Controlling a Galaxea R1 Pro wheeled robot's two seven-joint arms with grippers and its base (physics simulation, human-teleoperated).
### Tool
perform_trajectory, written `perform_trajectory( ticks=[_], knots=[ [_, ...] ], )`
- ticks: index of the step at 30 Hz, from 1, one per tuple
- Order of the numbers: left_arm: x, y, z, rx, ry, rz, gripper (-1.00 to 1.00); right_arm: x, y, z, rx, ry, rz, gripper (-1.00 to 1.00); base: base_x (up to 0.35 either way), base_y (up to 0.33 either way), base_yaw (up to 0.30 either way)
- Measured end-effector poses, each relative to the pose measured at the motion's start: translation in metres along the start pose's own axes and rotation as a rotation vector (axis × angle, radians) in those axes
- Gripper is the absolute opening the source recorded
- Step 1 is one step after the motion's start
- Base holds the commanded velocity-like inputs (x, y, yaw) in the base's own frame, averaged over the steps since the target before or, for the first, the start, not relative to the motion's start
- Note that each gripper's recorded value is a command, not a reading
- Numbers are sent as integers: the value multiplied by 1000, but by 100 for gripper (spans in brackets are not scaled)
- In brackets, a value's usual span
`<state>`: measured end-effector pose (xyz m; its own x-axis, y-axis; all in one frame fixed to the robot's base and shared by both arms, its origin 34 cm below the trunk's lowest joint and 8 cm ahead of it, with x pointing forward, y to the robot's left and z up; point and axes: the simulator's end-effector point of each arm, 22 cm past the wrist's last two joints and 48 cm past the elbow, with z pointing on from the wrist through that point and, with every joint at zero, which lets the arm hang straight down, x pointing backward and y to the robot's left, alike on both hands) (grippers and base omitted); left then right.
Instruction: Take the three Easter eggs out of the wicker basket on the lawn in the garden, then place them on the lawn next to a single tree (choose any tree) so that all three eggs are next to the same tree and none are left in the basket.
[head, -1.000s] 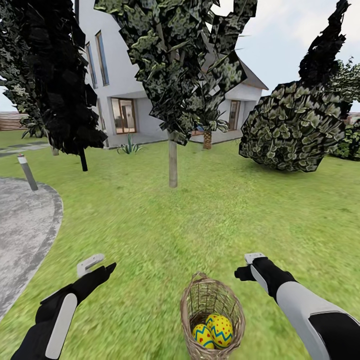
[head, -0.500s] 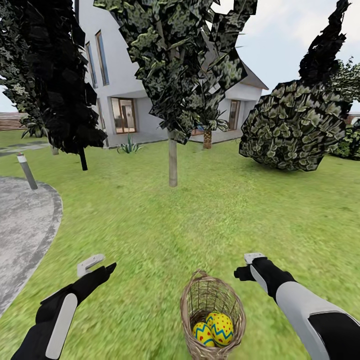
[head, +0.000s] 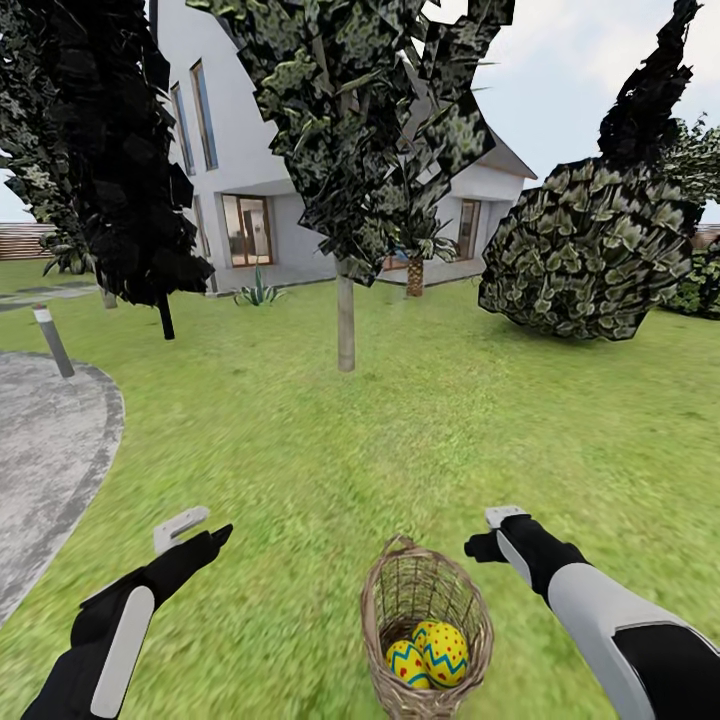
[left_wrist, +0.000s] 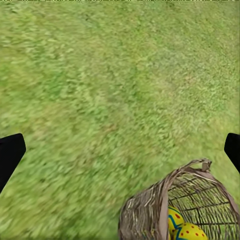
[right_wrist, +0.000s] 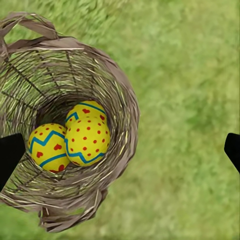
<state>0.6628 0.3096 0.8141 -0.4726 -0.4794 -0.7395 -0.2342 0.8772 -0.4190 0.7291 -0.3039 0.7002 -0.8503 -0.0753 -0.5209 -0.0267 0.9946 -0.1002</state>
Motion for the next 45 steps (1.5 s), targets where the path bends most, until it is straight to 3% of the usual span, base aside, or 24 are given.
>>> perform_trajectory(
  ticks=[45],
  knots=[
    [58,34,35,3,-12,2,100,48,6,65,6,-2,0,100,0,0,0]
  ],
)
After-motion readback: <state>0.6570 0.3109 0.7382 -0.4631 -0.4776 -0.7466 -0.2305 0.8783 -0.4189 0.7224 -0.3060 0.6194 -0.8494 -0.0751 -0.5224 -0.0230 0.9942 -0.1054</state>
